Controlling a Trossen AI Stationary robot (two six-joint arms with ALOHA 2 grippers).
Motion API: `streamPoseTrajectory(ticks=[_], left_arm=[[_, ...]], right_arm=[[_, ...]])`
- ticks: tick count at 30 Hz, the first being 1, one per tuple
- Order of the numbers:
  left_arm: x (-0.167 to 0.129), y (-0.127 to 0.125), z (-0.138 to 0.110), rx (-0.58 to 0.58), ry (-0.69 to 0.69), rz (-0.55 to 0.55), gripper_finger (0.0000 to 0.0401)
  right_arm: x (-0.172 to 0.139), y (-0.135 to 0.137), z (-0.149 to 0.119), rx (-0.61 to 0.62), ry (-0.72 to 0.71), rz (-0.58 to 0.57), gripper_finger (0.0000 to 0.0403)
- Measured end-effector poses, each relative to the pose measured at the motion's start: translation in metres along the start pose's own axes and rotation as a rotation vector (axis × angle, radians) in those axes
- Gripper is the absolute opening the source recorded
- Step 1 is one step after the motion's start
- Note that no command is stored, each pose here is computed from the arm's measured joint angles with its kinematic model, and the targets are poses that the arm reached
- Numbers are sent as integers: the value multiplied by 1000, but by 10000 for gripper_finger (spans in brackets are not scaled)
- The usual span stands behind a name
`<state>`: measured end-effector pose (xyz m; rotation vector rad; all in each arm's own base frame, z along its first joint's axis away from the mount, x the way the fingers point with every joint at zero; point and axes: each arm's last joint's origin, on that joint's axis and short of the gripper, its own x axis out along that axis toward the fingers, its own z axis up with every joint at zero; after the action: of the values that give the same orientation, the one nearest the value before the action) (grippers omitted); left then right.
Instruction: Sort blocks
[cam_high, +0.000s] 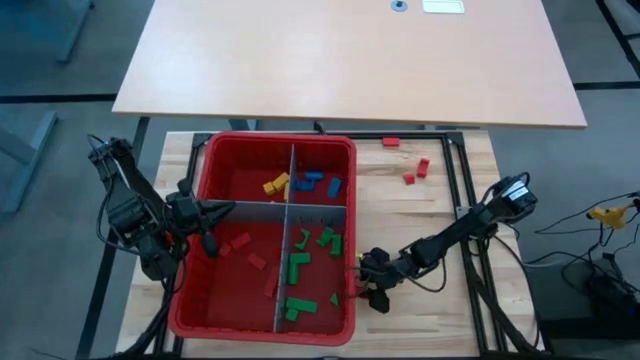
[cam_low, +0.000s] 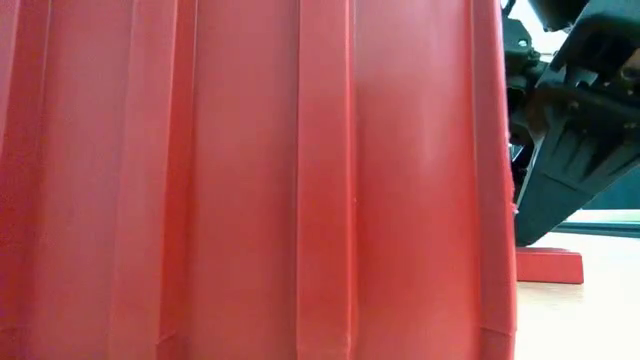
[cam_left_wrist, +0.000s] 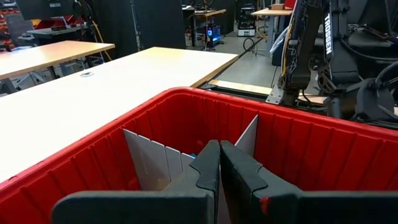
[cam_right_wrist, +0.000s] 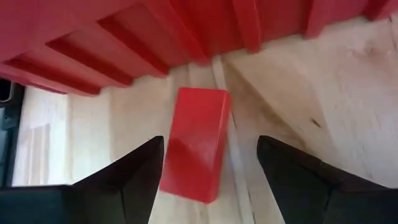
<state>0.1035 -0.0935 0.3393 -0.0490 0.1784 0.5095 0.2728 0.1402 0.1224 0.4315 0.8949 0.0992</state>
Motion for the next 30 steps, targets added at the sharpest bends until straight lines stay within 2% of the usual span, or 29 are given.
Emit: streamPoseTrajectory(ticks=[8, 19, 30], left_arm=[[0, 0, 0, 0, 5, -4, 0], [0, -1, 0, 0, 6, -5, 0], [0, -1, 0, -3, 6, -6, 0]], right_arm=[[5, 14, 4, -13, -2, 30, 267], [21, 8, -8, 2, 49, -63, 259], [22, 4, -13, -18, 97, -102, 201]])
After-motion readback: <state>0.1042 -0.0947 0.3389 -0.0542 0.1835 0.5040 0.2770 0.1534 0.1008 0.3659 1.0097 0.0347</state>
